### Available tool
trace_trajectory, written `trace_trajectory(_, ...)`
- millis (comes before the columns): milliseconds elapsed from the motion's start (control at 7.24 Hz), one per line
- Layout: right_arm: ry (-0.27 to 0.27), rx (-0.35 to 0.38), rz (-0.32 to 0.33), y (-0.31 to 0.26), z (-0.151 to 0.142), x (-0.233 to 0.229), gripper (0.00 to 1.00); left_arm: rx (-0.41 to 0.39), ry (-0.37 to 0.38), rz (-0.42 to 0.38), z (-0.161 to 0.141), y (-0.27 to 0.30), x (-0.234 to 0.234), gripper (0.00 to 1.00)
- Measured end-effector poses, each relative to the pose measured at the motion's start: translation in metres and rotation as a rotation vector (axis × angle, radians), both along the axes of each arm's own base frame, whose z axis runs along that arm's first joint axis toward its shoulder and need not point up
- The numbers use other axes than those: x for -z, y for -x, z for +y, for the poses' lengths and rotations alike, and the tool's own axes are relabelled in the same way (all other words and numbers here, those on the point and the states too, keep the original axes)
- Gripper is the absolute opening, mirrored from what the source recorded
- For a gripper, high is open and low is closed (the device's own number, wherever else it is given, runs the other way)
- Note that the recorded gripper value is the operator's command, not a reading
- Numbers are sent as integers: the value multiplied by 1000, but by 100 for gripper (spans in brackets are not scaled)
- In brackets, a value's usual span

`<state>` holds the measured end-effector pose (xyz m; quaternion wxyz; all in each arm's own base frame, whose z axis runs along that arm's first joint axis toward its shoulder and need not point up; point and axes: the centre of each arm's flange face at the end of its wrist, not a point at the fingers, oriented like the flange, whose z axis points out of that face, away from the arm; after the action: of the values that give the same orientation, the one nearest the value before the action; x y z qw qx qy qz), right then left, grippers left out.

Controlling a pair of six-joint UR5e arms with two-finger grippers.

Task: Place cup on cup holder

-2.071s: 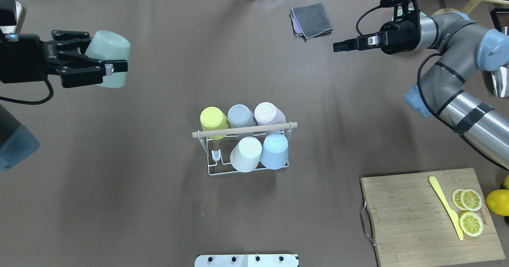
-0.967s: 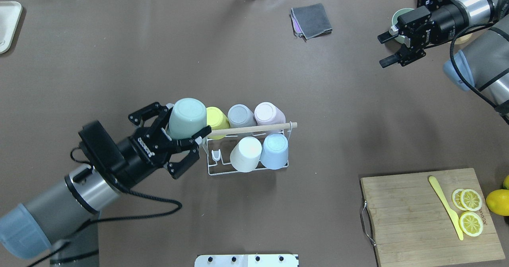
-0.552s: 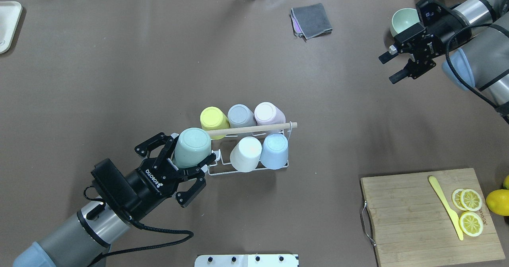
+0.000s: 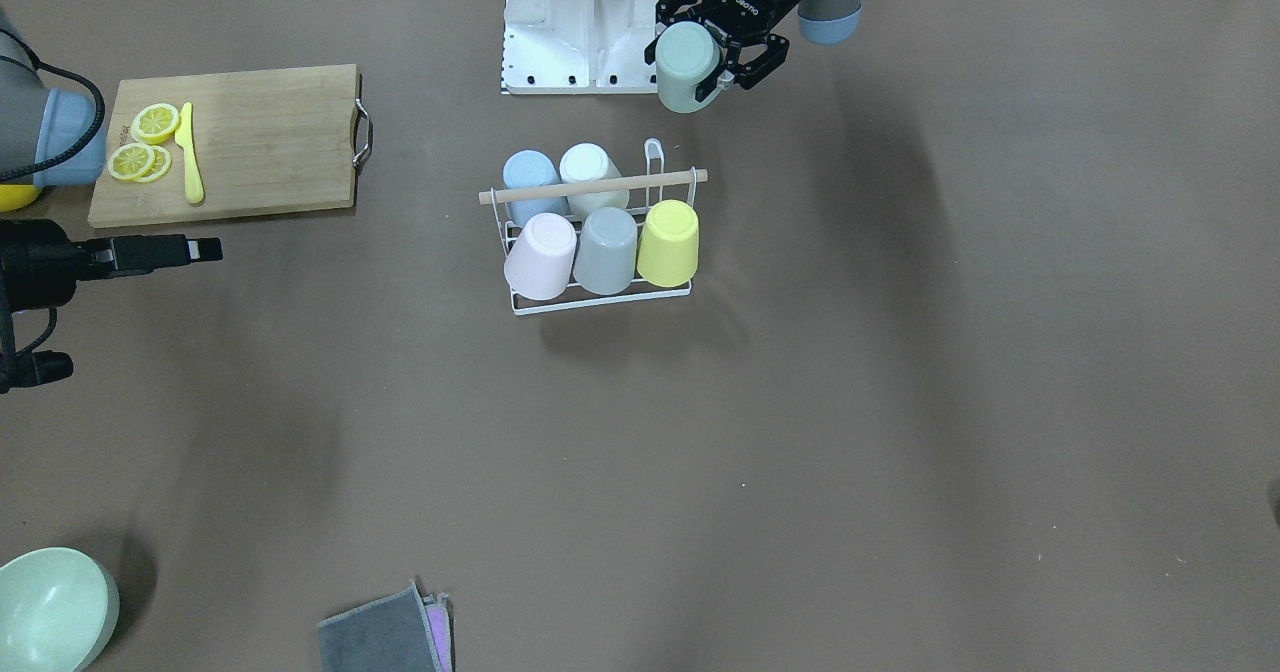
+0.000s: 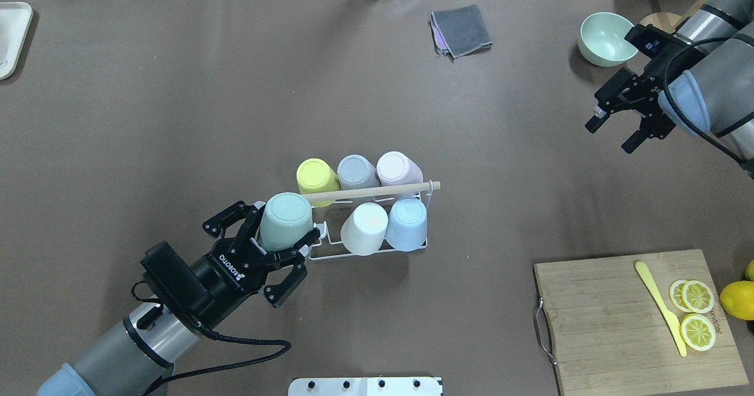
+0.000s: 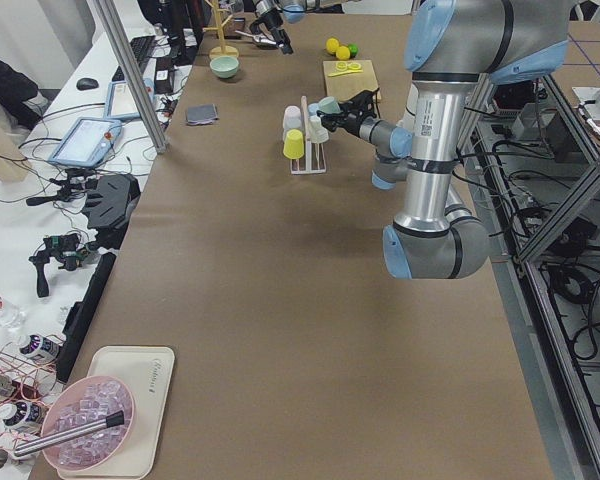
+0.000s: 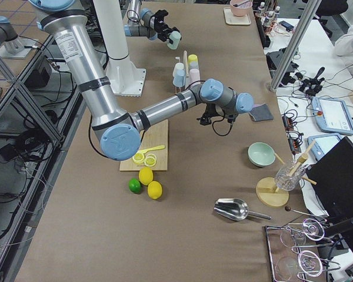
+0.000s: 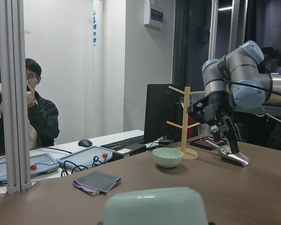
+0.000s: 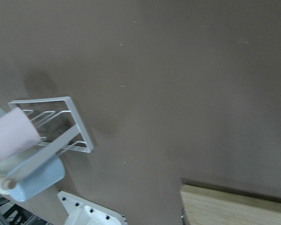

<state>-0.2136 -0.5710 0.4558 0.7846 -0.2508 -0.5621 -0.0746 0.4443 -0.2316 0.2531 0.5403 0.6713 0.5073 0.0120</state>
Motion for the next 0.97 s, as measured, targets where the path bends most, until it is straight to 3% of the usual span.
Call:
trace_trajectory(414,-117,74,224,-26,0,-24,99,2,2,-9,-2,-19,3,0)
trace_trajectory(690,-277,104,343,-40,-7,-36,99,8,3,-14,-6,-29,5,0)
trace_trajectory(967,-413,88,389,-53,-15,-43,99,17,4,-24,-12,-38,5,0)
